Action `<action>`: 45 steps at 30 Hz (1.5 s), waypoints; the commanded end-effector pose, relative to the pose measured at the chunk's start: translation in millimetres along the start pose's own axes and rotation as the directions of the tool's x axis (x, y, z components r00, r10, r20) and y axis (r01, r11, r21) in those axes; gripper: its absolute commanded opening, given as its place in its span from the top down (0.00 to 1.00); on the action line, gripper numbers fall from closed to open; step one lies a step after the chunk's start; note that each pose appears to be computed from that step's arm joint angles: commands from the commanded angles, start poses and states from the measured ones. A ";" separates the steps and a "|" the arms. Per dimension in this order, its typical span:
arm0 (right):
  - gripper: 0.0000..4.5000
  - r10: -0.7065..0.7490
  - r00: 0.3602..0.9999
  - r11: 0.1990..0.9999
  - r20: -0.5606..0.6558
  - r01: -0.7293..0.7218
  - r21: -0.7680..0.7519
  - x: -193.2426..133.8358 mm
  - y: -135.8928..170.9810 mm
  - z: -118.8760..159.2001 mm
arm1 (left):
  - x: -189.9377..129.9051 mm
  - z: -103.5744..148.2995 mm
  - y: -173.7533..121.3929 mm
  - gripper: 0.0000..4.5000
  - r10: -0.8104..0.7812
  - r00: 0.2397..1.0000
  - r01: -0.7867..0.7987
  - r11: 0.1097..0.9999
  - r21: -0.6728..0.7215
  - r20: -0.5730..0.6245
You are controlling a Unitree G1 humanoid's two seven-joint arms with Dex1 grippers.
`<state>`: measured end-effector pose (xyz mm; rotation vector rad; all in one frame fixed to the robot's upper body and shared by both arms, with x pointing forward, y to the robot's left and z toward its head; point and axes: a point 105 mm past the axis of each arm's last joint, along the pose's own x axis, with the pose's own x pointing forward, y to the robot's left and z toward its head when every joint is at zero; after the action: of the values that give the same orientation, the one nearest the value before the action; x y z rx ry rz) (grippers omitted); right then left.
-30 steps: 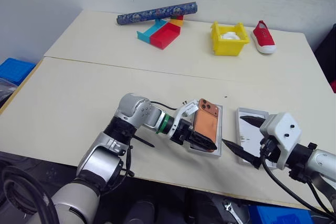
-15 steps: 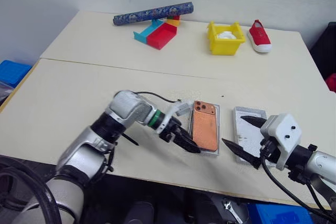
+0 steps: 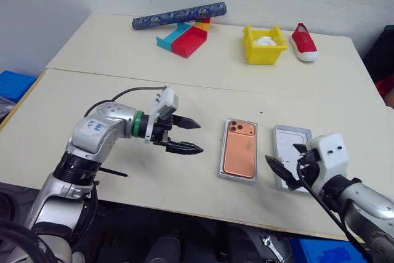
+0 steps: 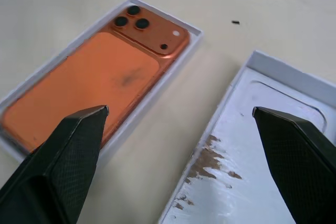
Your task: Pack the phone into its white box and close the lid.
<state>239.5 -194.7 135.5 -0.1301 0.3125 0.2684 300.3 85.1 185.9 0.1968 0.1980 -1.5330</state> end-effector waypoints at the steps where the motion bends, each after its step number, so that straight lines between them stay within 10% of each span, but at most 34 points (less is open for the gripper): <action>1: 0.00 -0.113 0.993 0.991 -0.016 0.114 0.077 9.3 -9.1 -5.6 | -5.6 22.7 -7.7 0.01 -0.003 0.997 -0.010 0.986 0.168 0.076; 6: 0.14 -0.179 0.982 0.971 -0.053 0.185 0.152 27.0 -19.1 -16.3 | -6.5 33.2 -11.3 0.00 0.009 0.994 -0.032 0.977 0.209 0.111; 17: 0.98 -0.156 0.982 0.973 -0.105 0.171 0.156 39.2 -8.7 -39.0 | -5.5 32.0 -10.8 0.00 0.030 0.994 -0.051 0.977 0.206 0.105; 26: 0.99 0.172 0.971 0.930 0.166 -0.216 0.296 20.3 36.0 29.4 | -14.1 2.8 -10.2 0.00 0.052 0.999 -0.052 0.985 0.164 0.004; 29: 0.99 0.313 0.868 0.718 0.385 -0.481 0.502 12.4 59.1 70.6 | -18.1 0.4 -7.4 0.00 0.071 0.997 -0.070 0.986 0.151 -0.001; 35: 0.99 0.447 0.791 0.362 0.417 -0.586 0.724 16.3 82.7 92.0 | -25.3 -8.5 -4.7 0.00 0.106 0.994 -0.101 0.985 0.137 -0.027; 45: 0.99 0.529 0.719 0.041 0.451 -0.553 0.832 63.2 123.2 95.8 | -37.4 -17.0 4.5 0.00 0.199 0.979 -0.190 0.972 0.140 -0.053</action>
<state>292.1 -52.0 183.3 1.2609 0.4810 0.7709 301.3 120.4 169.2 0.3320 0.1670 -1.3785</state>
